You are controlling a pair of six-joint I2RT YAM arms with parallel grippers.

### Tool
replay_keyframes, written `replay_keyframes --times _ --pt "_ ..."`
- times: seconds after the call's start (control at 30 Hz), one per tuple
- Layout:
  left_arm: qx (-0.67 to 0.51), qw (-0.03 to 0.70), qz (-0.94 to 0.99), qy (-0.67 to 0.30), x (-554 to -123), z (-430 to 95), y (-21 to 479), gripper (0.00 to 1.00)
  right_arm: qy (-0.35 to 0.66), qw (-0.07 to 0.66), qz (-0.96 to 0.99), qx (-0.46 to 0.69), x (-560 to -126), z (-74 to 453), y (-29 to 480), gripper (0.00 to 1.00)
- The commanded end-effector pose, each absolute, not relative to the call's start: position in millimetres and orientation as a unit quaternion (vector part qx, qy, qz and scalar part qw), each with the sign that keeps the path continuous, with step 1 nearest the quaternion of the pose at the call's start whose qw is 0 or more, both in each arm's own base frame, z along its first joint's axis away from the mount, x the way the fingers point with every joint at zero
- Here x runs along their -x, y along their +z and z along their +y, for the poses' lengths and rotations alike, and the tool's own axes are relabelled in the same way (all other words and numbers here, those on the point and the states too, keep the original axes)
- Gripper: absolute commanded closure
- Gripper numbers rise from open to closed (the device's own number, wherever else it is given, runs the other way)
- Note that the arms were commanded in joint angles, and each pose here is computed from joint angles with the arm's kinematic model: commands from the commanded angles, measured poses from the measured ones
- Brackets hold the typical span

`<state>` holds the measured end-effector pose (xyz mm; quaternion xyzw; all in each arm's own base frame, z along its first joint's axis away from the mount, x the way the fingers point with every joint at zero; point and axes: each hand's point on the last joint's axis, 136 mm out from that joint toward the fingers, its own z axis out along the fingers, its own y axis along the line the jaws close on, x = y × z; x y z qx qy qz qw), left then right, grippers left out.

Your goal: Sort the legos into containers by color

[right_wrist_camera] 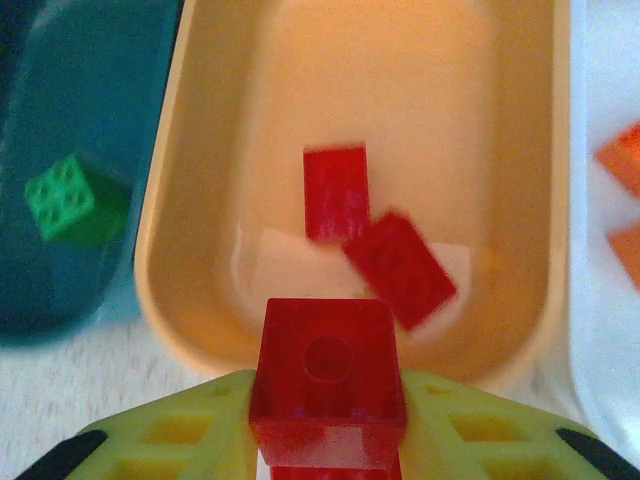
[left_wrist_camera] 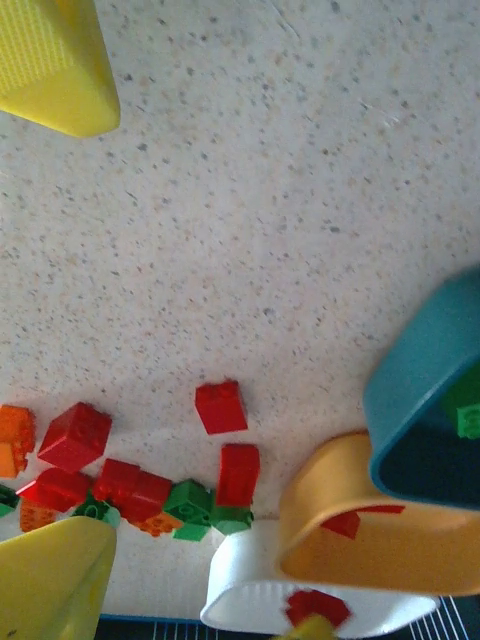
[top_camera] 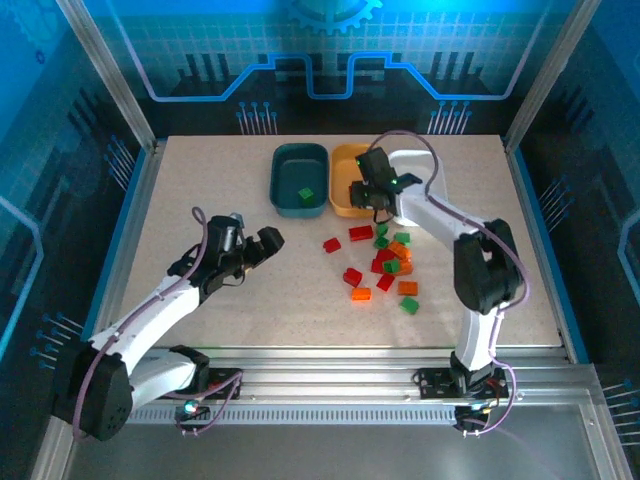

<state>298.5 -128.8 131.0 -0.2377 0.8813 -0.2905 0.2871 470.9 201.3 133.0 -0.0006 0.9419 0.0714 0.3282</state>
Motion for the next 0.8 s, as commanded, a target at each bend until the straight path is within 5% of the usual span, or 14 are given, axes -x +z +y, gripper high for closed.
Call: replay_keyframes --times 0.0,0.4,0.6,0.77 --pt "0.247 0.272 0.891 -0.267 -285 -119 122 0.01 0.07 0.31 0.948 0.006 -498 202 122 0.61" --pt "0.15 0.261 0.913 -0.274 -283 -154 133 0.01 0.075 0.311 0.947 -0.01 -516 197 141 0.41" --pt "0.076 0.245 0.936 -0.241 -288 -200 128 0.02 0.09 0.344 0.934 -0.032 -460 173 175 0.42" --pt "0.042 0.222 0.939 -0.258 -288 -238 116 0.03 0.092 0.32 0.941 -0.064 -389 144 146 0.44"
